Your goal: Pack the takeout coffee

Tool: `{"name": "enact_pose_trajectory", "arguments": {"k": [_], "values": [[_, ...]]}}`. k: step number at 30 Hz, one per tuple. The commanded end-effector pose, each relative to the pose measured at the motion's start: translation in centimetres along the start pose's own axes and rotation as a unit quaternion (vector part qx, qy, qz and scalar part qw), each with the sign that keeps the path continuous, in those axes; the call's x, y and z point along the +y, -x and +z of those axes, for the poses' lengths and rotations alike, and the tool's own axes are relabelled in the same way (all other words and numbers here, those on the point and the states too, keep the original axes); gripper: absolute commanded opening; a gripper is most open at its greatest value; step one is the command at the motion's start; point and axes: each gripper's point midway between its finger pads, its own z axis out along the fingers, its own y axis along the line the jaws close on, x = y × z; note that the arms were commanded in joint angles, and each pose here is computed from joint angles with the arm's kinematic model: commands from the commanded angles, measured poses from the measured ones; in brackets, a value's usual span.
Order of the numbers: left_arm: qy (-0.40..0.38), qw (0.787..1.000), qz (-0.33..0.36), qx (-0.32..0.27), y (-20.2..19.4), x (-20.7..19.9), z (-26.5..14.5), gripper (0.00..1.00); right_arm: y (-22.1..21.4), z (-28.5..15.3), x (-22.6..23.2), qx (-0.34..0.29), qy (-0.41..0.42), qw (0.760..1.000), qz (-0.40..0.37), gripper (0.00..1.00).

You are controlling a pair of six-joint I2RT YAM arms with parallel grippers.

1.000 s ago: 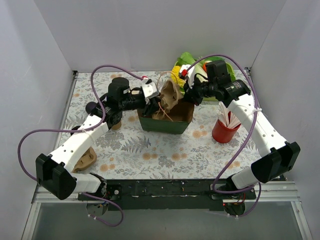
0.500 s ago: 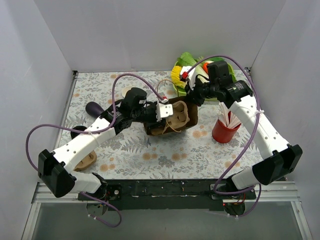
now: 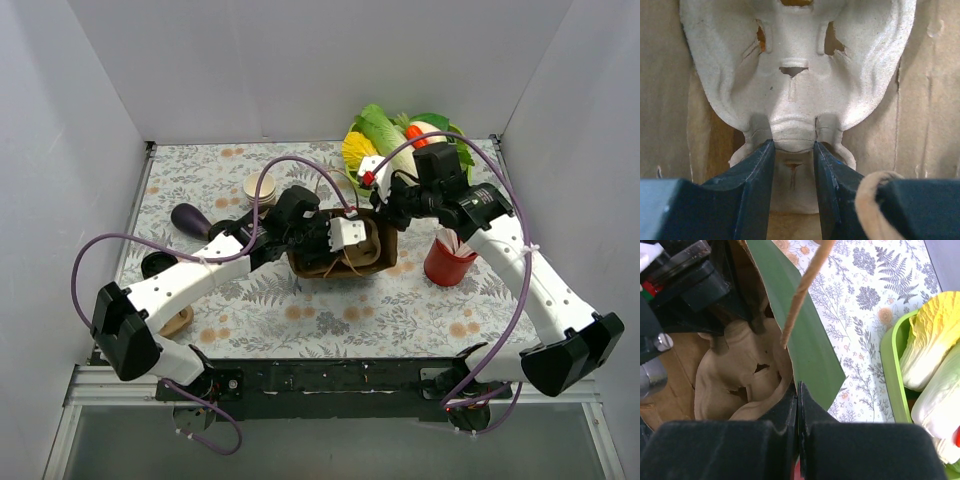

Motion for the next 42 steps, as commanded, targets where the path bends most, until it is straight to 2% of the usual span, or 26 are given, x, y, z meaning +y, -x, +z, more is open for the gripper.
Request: {"name": "enact_pose_trajectory", "arguments": {"k": [1,3,8,11,16,17,18,20,21,25,27,29,32,33,38,40,42], "values": [[0.034,0.999,-0.026,-0.008,1.4,1.5,-1.2,0.0,0.5,-0.7,-0.1,-0.021,-0.027,0.999,0.009,0.01],[0.028,0.998,-0.045,-0.013,1.5,1.1,-1.5,0.0,0.3,-0.8,0.1,-0.023,-0.028,0.999,0.013,0.01],[0.017,0.993,-0.076,-0.093,3.1,-0.1,-2.8,0.0,-0.7,-0.5,0.9,-0.02,-0.023,0.999,0.029,0.01],[-0.007,0.988,-0.109,-0.113,3.8,-0.8,-2.8,0.0,-0.9,-0.5,0.8,-0.018,-0.027,0.999,0.029,0.01],[-0.017,0.989,-0.106,-0.103,2.9,-1.3,-2.0,0.0,-1.3,-0.5,0.5,-0.009,-0.036,0.999,0.029,0.01],[-0.021,0.99,-0.108,-0.094,2.4,-1.5,-1.8,0.0,-0.8,-0.8,0.1,-0.012,-0.046,0.999,0.027,0.08],[-0.021,0.99,-0.109,-0.089,2.2,-1.5,-1.7,0.0,-0.4,-1.1,-0.3,-0.017,-0.055,0.998,0.035,0.25],[-0.027,0.99,-0.112,-0.081,1.9,-1.8,-1.7,0.0,1.1,-2.0,-0.9,-0.031,-0.07,0.996,0.036,0.37],[-0.028,0.99,-0.115,-0.08,2.0,-1.8,-1.7,0.0,3.2,-3.3,-1.4,-0.053,-0.081,0.995,0.029,0.46],[-0.028,0.99,-0.123,-0.069,1.8,-1.7,-1.8,0.0,6.2,-6.4,0.0,-0.089,-0.059,0.994,-0.011,0.52],[-0.027,0.99,-0.124,-0.066,1.6,-1.7,-1.7,0.0,6.7,-7.8,2.5,-0.117,-0.019,0.992,-0.045,0.53],[-0.026,0.99,-0.126,-0.058,1.3,-1.6,-1.4,0.0,5.4,-7.2,3.9,-0.114,0.004,0.991,-0.064,0.53],[-0.02,0.99,-0.132,-0.039,0.6,-1.3,-0.6,0.0,3.8,-6.4,5.4,-0.101,0.029,0.991,-0.08,0.45],[-0.019,0.99,-0.133,-0.034,0.4,-1.2,-0.4,0.0,3.6,-6.1,6.0,-0.097,0.041,0.991,-0.085,0.38],[-0.016,0.994,-0.106,0.006,-0.5,-0.3,-0.1,0.0,3.3,-5.7,7.8,-0.101,0.075,0.984,-0.126,0.33],[-0.028,0.994,-0.104,0.034,-1.3,-0.6,-0.1,0.0,3.7,-6.0,7.8,-0.108,0.064,0.983,-0.137,0.3],[-0.024,0.994,-0.093,0.054,-1.4,0.0,0.1,0.0,4.9,-6.5,6.4,-0.125,0.018,0.983,-0.136,0.27]]}}
